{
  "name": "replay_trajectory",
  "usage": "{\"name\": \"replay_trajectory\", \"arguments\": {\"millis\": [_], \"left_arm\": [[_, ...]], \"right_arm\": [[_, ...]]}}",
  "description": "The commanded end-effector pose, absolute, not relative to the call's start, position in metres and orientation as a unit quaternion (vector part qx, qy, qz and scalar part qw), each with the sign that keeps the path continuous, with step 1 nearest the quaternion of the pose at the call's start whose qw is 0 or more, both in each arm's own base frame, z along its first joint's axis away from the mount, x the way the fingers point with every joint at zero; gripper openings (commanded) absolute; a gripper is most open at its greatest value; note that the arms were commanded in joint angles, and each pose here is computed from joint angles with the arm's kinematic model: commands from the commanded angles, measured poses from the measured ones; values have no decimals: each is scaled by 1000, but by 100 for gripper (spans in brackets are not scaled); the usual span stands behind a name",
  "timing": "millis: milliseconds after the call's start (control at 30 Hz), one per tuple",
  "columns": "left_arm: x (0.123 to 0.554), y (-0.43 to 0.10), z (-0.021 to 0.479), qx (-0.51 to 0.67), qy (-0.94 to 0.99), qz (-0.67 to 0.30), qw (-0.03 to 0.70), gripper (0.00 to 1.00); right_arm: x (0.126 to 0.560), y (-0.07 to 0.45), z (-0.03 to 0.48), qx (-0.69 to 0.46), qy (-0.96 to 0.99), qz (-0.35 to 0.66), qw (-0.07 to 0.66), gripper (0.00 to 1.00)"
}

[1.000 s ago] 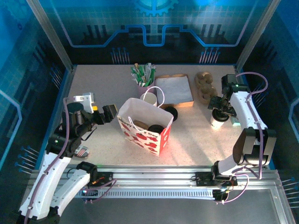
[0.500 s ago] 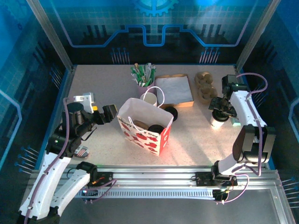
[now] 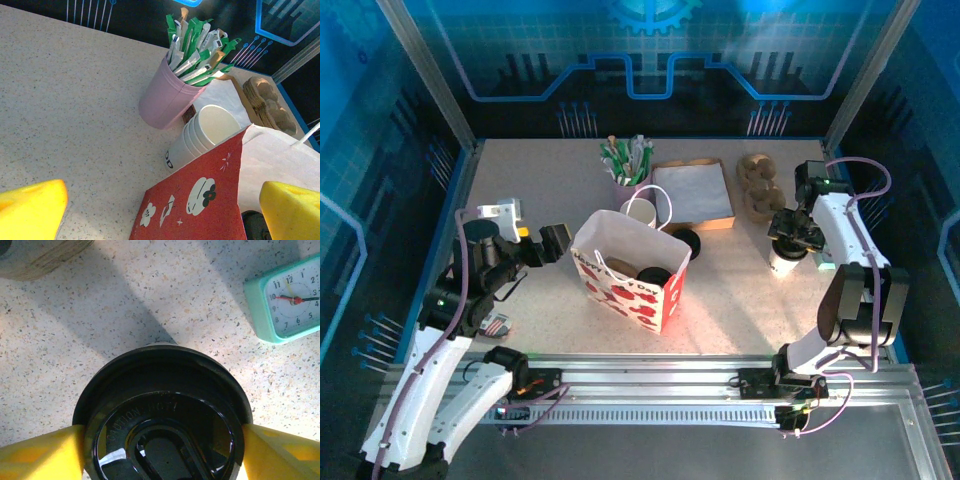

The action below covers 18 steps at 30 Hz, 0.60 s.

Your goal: Pack the takeout coffee

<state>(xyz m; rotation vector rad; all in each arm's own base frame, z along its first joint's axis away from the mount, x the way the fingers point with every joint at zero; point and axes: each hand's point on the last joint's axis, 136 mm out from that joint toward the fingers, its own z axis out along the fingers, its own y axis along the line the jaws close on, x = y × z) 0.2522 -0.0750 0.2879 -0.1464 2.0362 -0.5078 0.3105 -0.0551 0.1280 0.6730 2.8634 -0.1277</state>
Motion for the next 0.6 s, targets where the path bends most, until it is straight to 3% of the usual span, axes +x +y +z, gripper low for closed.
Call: {"name": "replay_trajectory", "arguments": {"millis": [0,267,567], "left_arm": [[250,-75,288,-61,842,-211,492,99],[250,-76,288,-60,842,-212,492,99],[250,-76,288,-59,842,-211,492,99]], "right_arm": [[307,-58,126,235,967,-41,85,78],[306,-54,122,233,969,-31,79,77],[304,-50,125,230,969,-20,86,69]]}}
